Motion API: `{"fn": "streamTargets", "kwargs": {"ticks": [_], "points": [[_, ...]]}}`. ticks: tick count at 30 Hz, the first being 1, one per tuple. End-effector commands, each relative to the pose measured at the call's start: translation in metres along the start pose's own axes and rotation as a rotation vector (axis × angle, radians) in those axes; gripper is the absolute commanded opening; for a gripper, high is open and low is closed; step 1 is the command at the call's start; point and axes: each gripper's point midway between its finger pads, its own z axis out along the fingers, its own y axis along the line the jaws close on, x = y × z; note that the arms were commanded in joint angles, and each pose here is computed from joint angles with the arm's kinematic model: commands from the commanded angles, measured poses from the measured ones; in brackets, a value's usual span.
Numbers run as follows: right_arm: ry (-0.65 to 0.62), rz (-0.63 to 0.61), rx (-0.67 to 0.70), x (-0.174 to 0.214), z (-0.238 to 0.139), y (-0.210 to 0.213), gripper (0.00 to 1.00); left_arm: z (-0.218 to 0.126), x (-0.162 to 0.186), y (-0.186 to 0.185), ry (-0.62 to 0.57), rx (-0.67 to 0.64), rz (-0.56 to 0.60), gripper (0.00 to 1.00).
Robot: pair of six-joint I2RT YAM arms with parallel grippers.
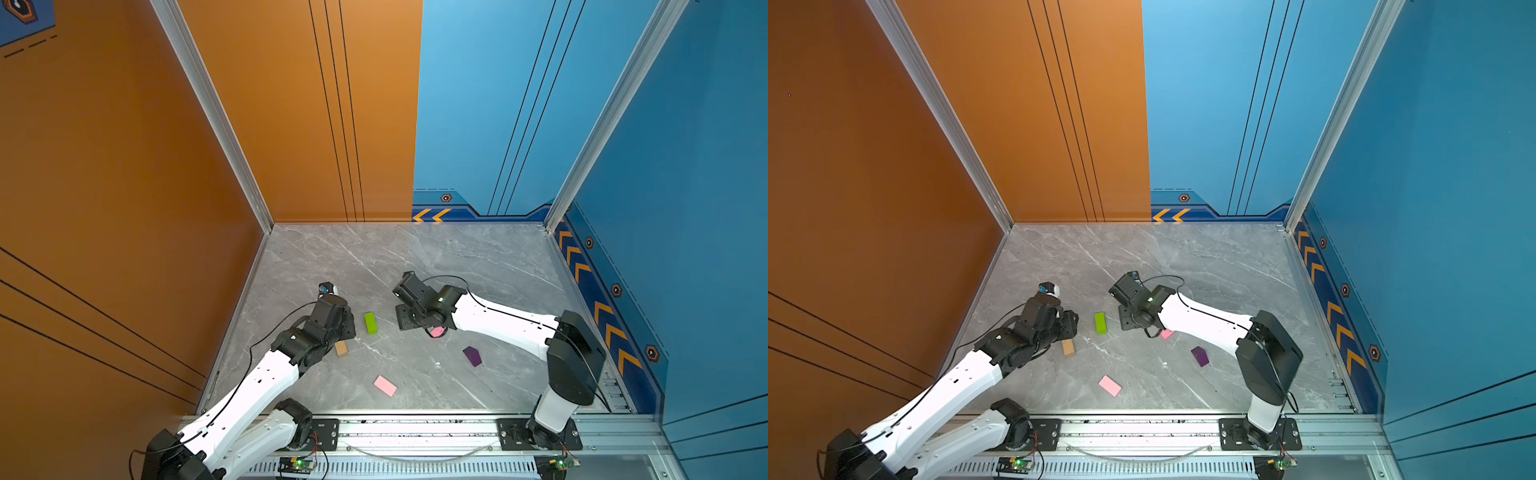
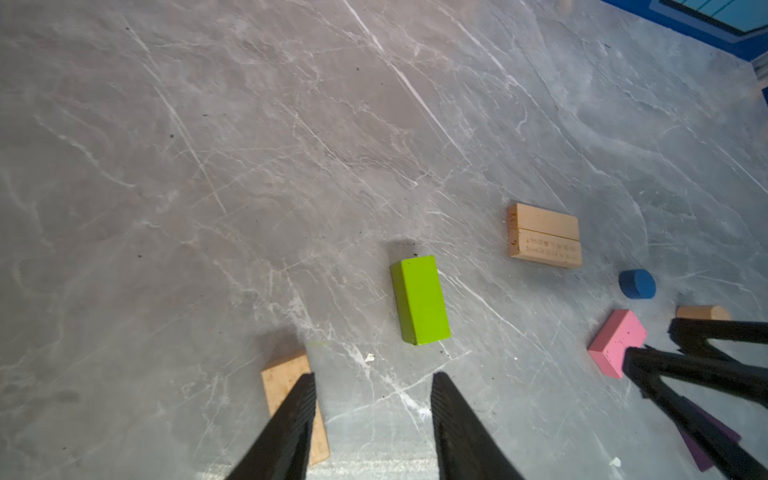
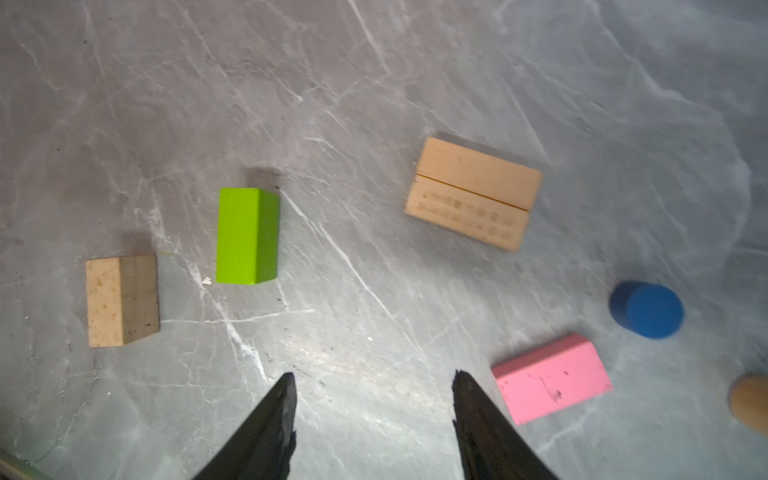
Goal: Build the wood block tower
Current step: 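Move the right gripper over the lime-green block while the left hovers nearby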
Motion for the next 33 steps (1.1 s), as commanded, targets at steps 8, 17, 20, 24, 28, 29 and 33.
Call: {"fn": "streamTargets", "kwargs": {"ticks": [8, 17, 20, 24, 28, 29, 33], "points": [[0.143, -0.183, -0.045, 0.006, 0.038, 0.051, 0.63, 0.001, 0.012, 0.047, 0.012, -0.133, -0.082, 0.49], [0.198, -0.239, -0.058, 0.007, 0.064, 0.074, 0.64, 0.002, 0.014, 0.064, 0.016, -0.175, -0.124, 0.47], [0.206, -0.253, -0.05, 0.006, 0.069, 0.077, 0.64, 0.002, 0.014, 0.066, 0.013, -0.177, -0.132, 0.47], [0.218, -0.269, -0.042, 0.006, 0.076, 0.079, 0.64, 0.003, 0.014, 0.067, 0.013, -0.177, -0.139, 0.47], [0.222, -0.278, -0.029, 0.005, 0.082, 0.079, 0.64, 0.003, 0.014, 0.067, 0.011, -0.176, -0.141, 0.47], [0.223, -0.28, -0.024, 0.005, 0.083, 0.079, 0.64, 0.003, 0.014, 0.067, 0.012, -0.176, -0.14, 0.47], [0.228, -0.281, -0.014, 0.005, 0.087, 0.077, 0.64, 0.003, 0.014, 0.067, 0.012, -0.175, -0.141, 0.48]]}}
